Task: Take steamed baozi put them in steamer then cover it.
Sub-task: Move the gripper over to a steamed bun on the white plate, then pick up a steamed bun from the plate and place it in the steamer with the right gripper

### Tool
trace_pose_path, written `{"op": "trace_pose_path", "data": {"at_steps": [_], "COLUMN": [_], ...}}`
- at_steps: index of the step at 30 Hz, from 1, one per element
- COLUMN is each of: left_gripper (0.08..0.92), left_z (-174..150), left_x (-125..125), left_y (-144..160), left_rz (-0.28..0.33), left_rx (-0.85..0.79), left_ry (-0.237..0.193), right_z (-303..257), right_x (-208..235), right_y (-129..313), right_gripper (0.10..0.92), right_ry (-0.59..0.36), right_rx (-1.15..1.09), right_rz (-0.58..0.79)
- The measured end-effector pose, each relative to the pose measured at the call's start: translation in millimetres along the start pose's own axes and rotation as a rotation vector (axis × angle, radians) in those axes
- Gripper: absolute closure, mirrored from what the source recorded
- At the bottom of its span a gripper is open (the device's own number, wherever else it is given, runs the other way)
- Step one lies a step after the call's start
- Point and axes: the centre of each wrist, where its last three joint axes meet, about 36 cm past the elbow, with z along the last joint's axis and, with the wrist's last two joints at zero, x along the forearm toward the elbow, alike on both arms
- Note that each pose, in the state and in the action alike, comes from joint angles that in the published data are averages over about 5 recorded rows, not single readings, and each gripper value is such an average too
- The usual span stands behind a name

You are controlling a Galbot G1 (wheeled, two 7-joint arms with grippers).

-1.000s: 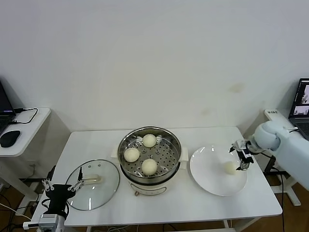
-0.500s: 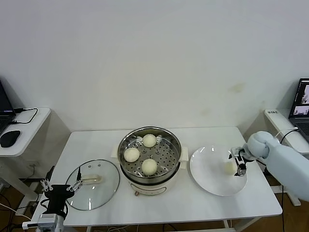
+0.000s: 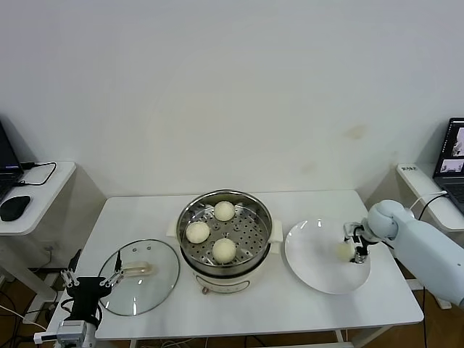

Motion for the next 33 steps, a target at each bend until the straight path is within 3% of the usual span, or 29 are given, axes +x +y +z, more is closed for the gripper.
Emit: {"op": "trace_pose_path", "data": {"at_steps": [5,8,19,26,33], "left_gripper": [0.177,0.177,0.177,0.177,0.177], "left_z": [-1.7,-2.9,-7.4,-10.9,-15.6], "left_x": [1.1,1.7,1.0,0.8,-0.5], "left_y": [0.2,-0.1,0.4,-1.5,-5.8], "left_rz": [-0.002,-0.002,0.003,0.015,0.024], "left_rx": [0.001,0.002,0.000,0.000,0.008], "left_ry": [-0.003,-0.006,-0.020,-0.028,-0.038], "right_z": [-0.1,-0.1,0.2,-15.4,-68.6], "right_x": [1.7,4.2,49.7,108.5,175.5], "right_y": [-1.3,-1.9,-14.6,-35.4,-58.6], "right_gripper": [0.481,0.505,0.489,0.487,0.480], "right_ry": [-0.003,-0.004,-0.026,-0.074,-0.169], "right_rx": [-0.005,-0.008,-0.017,-0.006,0.041], "right_rz": [-0.001,-0.003,0.032,0.095,0.167]}}
